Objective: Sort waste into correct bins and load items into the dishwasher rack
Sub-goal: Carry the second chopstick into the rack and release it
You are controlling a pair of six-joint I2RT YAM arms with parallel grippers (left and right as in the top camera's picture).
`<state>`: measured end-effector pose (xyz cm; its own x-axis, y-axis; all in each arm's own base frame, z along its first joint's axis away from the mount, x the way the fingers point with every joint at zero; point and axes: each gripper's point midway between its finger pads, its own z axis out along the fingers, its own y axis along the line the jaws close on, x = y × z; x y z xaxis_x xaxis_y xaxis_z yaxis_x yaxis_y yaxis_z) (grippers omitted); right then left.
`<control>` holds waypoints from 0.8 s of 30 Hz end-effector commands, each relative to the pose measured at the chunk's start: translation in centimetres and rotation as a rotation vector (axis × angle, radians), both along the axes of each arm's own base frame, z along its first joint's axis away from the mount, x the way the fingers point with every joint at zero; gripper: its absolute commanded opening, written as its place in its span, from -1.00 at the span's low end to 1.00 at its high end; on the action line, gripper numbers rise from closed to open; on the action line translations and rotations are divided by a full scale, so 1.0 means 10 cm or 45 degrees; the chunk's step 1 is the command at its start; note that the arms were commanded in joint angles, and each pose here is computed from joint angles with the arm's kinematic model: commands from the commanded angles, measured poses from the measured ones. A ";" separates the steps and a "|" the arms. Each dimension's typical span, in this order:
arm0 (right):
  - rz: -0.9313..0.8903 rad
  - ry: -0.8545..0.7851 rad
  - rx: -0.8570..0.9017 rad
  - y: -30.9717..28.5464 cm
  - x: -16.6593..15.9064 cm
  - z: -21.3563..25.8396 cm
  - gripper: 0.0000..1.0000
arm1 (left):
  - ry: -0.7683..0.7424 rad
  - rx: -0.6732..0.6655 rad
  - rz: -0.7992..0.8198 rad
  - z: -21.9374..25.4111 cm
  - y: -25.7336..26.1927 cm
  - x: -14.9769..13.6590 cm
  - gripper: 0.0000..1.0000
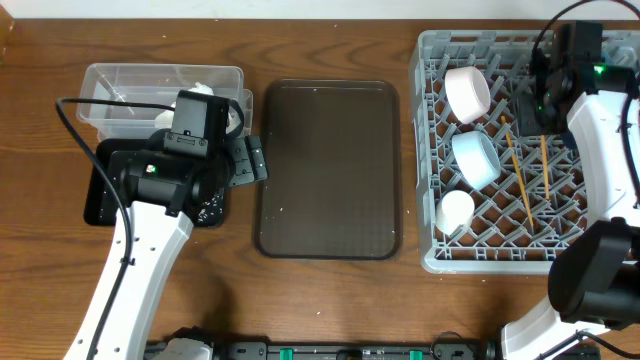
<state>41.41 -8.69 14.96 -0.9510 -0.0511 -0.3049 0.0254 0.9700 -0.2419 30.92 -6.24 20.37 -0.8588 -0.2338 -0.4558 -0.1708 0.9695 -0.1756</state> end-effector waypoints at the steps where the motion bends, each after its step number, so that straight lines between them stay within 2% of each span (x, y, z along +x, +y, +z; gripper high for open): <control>1: 0.081 0.007 0.006 0.02 0.01 -0.03 -0.97 | -0.011 0.013 0.000 0.04 0.02 0.03 0.79; 4: 0.082 -0.006 0.007 0.02 0.03 -0.02 -0.92 | -0.011 0.013 0.000 0.04 0.02 0.03 0.80; 5: 0.084 -0.011 0.007 0.03 0.04 -0.02 -0.70 | -0.011 0.014 0.000 0.04 0.02 0.03 0.79; 7: 0.088 -0.020 0.006 0.04 0.06 -0.02 -0.45 | -0.011 0.013 0.000 0.04 0.02 0.03 0.80; 8: 0.089 -0.026 0.005 0.04 0.07 -0.01 -0.24 | -0.011 0.013 0.000 0.04 0.02 0.03 0.80; 11: 0.090 -0.037 0.003 0.04 0.09 0.02 -0.08 | -0.011 0.014 0.000 0.04 0.02 0.03 0.79; 15: 0.082 -0.071 0.042 0.10 0.11 0.10 0.09 | -0.011 0.013 0.000 0.04 0.02 0.03 0.79; 24: 0.192 -0.238 0.138 0.45 0.12 0.58 0.27 | -0.011 0.013 0.000 0.04 0.02 0.03 0.80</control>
